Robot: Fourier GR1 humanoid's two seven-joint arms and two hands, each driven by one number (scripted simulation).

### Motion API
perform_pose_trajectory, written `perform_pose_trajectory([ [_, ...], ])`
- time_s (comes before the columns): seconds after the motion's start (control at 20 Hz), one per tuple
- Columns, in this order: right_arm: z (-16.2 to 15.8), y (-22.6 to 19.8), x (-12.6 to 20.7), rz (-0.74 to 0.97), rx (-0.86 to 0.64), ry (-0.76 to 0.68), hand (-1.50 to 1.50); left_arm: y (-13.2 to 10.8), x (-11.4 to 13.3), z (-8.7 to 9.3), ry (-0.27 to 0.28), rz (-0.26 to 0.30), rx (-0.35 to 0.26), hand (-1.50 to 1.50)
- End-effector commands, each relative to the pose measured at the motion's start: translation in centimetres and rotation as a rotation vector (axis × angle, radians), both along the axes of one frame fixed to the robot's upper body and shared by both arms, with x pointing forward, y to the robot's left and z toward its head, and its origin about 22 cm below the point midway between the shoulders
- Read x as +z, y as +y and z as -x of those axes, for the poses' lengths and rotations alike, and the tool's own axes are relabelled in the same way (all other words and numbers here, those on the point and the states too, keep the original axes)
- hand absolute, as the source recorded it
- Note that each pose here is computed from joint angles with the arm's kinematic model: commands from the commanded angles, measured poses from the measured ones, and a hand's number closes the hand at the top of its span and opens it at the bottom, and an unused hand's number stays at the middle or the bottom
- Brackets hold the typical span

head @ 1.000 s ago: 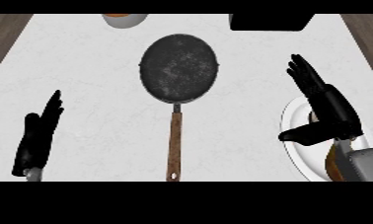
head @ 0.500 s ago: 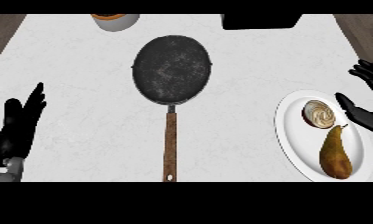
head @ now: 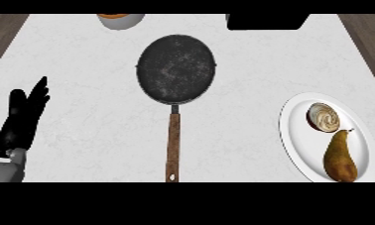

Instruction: Pick the cupcake from the plate and place it in the pan

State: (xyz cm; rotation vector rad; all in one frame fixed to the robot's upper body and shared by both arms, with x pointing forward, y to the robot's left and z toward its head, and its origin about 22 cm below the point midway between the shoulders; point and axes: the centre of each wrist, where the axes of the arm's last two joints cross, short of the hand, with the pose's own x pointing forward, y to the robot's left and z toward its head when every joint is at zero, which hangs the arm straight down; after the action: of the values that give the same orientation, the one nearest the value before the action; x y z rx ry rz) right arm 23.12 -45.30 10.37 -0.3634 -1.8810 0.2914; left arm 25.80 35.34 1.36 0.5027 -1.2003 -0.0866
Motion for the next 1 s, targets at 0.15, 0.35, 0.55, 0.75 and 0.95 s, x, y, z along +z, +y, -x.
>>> perform_pose_trajectory([
  [0.15, -1.1, 0.2, 6.9, 0.470, 0.004, 0.247, -1.50, -0.8, 0.0, -0.5, -0.003, -0.008, -0.016, 0.00],
  [0.35, -1.8, 3.7, 8.0, 0.629, 0.026, 0.384, -1.50, 0.0, 1.1, -1.4, 0.011, -0.005, -0.018, 0.00],
  [0.55, -2.8, 7.2, 8.4, 0.789, 0.027, 0.478, -1.50, -1.3, -0.6, -1.2, 0.004, 0.006, -0.043, 0.00],
  [0.75, -3.3, 7.8, 6.3, 0.881, 0.062, 0.582, -1.50, -0.5, -0.3, -2.4, -0.006, -0.010, -0.009, 0.00],
  [0.95, -4.7, 11.0, 5.1, 0.886, 0.081, 0.650, -1.50, -0.2, -1.4, -0.5, -0.001, 0.001, -0.008, 0.00],
])
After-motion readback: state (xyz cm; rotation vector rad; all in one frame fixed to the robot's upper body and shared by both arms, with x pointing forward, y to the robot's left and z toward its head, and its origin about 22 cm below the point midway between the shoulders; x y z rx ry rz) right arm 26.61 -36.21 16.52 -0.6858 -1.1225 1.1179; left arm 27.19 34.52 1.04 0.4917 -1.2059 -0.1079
